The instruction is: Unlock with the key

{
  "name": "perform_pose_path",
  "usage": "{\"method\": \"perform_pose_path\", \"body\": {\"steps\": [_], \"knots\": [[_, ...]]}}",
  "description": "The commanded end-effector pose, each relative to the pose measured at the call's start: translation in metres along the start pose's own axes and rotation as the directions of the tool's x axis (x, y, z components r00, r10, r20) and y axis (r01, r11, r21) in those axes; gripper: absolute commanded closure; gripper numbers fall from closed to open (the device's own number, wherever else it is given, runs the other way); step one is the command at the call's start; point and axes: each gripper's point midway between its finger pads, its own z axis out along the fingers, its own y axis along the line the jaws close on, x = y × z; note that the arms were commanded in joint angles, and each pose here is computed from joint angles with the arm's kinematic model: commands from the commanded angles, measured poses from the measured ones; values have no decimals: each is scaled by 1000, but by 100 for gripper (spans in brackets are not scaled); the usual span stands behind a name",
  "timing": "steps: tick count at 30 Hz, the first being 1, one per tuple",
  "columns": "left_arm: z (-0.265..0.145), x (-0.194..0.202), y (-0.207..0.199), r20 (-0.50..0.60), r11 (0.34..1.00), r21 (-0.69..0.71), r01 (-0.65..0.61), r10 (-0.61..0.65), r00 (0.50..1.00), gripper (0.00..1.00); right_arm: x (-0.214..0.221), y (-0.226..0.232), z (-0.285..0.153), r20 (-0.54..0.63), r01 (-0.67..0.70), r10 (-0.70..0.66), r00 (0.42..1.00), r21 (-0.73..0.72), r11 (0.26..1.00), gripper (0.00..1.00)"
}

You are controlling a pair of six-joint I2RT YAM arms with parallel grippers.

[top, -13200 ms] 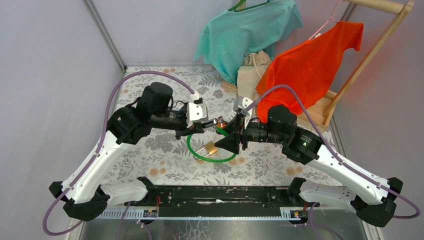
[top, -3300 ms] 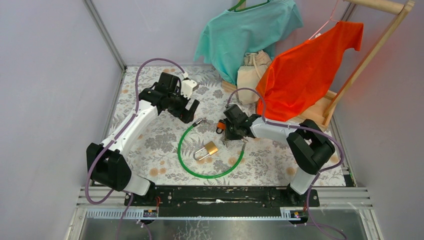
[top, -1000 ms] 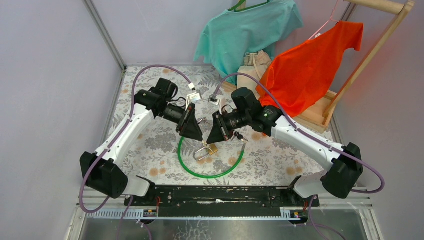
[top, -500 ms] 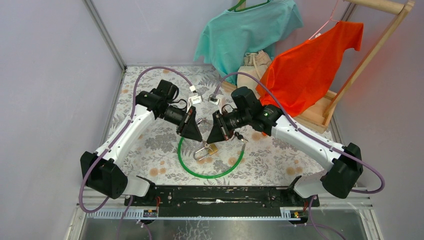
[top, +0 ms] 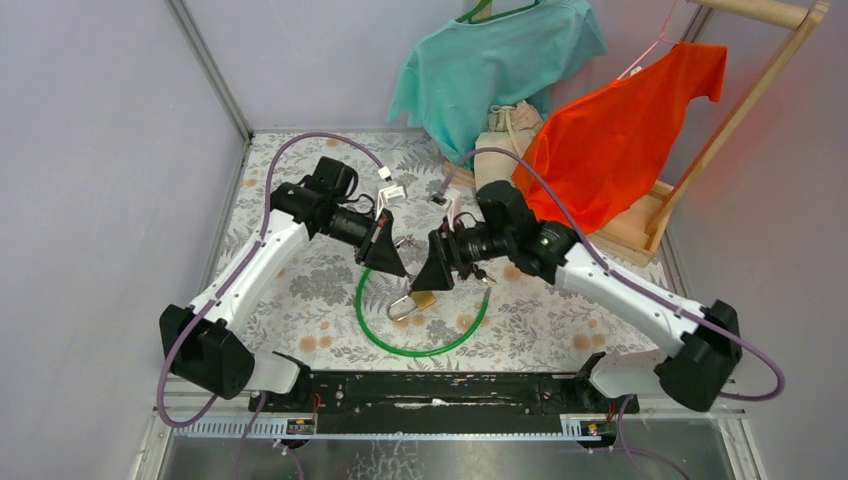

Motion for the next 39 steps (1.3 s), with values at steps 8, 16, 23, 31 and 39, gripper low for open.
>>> {"method": "perform_pose_path", "body": {"steps": [8, 16, 23, 31, 39], "knots": [[-13, -42, -21, 156, 999, -54, 0, 9, 988, 100, -55, 42, -40, 494, 243, -185, 849, -56, 968, 32], [-21, -45, -60, 187, 993, 77, -90, 75, 980, 100, -57, 49, -46, 570, 271, -171, 803, -94, 958, 36], [-27, -49, -77, 224, 979, 108, -172, 144, 964, 100, -55, 60, -46, 582, 295, -152, 799, -160, 942, 49], [-28, -56, -74, 243, 983, 70, -172, 151, 958, 100, -49, 63, -44, 566, 296, -137, 813, -198, 935, 52], [-28, -59, -74, 254, 985, 67, -161, 139, 957, 100, -50, 61, -40, 562, 286, -124, 818, -210, 935, 81]]}}
